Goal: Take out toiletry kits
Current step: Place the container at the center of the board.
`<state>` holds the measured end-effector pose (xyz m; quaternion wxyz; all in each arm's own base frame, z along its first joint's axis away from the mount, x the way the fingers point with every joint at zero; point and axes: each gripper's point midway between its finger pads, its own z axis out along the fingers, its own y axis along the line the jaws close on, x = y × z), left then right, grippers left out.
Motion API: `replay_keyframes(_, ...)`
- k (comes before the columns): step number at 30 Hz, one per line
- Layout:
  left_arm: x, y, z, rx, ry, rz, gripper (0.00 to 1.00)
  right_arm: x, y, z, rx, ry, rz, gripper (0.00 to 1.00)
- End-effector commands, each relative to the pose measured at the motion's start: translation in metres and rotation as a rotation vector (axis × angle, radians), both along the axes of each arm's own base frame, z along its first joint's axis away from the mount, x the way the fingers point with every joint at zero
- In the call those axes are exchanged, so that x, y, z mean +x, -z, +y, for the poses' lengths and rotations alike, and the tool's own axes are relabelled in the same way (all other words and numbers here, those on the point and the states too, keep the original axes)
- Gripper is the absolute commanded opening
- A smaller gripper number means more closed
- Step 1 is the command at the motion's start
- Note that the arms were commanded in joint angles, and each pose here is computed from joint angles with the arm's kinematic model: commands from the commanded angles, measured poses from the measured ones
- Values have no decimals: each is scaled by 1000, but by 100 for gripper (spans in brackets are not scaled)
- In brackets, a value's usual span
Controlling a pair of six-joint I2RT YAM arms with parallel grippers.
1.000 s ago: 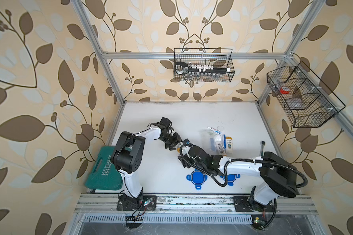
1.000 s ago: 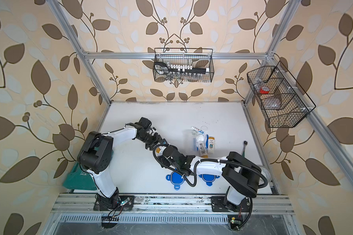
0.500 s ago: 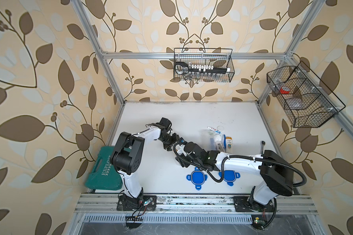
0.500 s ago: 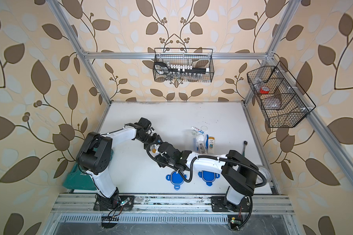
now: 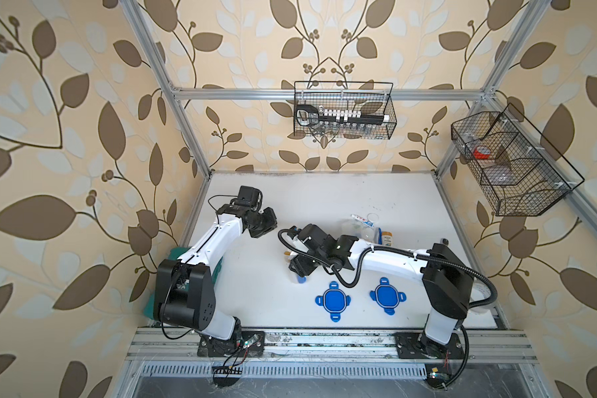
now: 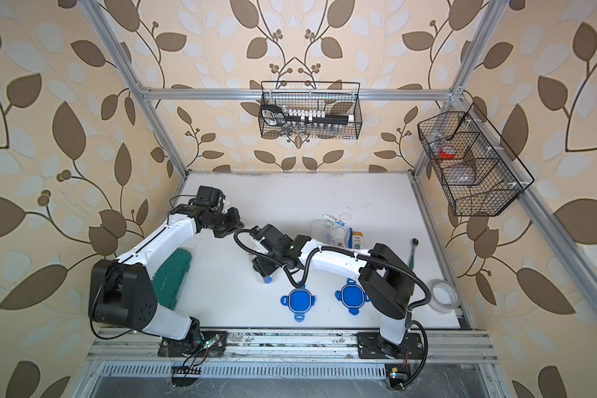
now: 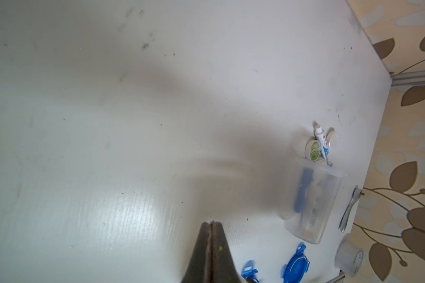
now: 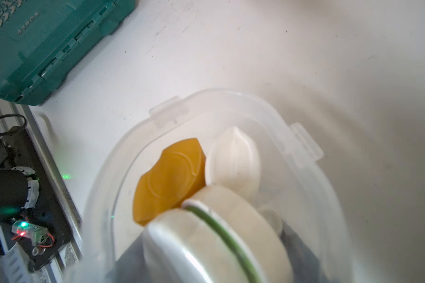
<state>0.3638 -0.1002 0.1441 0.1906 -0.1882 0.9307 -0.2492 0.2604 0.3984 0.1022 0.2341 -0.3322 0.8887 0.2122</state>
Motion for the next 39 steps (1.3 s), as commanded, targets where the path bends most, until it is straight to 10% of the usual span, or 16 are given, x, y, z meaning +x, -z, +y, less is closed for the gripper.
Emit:
replay_keyframes(1,-2,5,-4,-23,63,33,0,-4,-11,5,61,-43,146,32)
replay_keyframes(7,2,27,-17,-106,66,126,0,8,1,-2,73,-49,400,32)
replay_keyframes(24,1,83,-14,-89,39,274,0,51,41,-1,102,58,519,48)
replay_keyframes(30,1,91,2,3,-1,293,0,49,17,-4,152,57,462,74)
replay_keyframes(39,10,70,25,80,-44,235,0,30,-5,-28,32,129,170,80)
